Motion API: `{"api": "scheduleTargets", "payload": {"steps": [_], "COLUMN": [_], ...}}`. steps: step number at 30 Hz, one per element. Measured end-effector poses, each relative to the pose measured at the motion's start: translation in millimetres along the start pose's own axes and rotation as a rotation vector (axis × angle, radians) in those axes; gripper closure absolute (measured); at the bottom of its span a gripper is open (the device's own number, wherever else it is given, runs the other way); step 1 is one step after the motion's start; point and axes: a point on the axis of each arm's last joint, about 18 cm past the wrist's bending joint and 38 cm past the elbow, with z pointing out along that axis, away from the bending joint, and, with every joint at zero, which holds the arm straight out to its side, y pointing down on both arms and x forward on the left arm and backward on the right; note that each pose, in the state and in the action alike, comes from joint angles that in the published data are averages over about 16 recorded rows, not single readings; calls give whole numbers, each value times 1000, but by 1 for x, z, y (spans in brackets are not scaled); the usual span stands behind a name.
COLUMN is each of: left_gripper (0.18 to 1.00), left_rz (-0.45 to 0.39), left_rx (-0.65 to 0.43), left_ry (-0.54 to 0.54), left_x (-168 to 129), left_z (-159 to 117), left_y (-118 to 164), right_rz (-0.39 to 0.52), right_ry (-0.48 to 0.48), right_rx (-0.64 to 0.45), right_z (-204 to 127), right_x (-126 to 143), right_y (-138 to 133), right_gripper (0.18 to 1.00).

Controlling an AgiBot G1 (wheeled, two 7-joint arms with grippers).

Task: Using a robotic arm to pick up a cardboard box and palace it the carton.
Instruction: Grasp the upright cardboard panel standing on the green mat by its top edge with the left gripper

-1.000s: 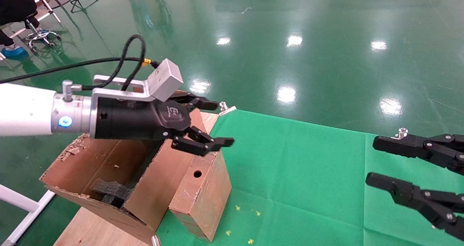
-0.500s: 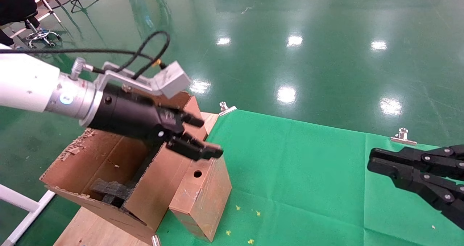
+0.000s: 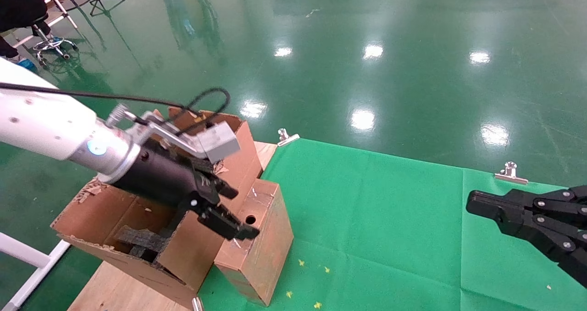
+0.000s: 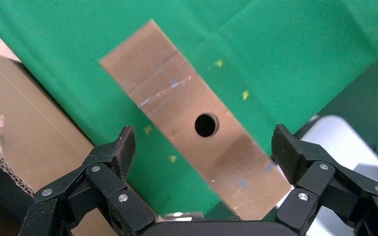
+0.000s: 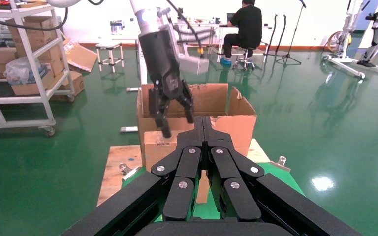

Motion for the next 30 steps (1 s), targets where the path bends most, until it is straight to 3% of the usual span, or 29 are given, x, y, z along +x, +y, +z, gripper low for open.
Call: {"api": "scheduleTargets", "payload": {"steps": [13,30], "left_gripper": [183,183], "left_rz": [20,8], "left_rx": [-139,-179], "left_ry": [-41,-83], "left_x": [4,6], "left_z": [27,46], "left_y": [-8,-19], "right_rz": [0,0], "right_ry": [0,0], "right_rx": [0,0], "right_z": [0,0], "right_x": [0,0], "right_y": [0,0], "right_gripper": [988,986]}}
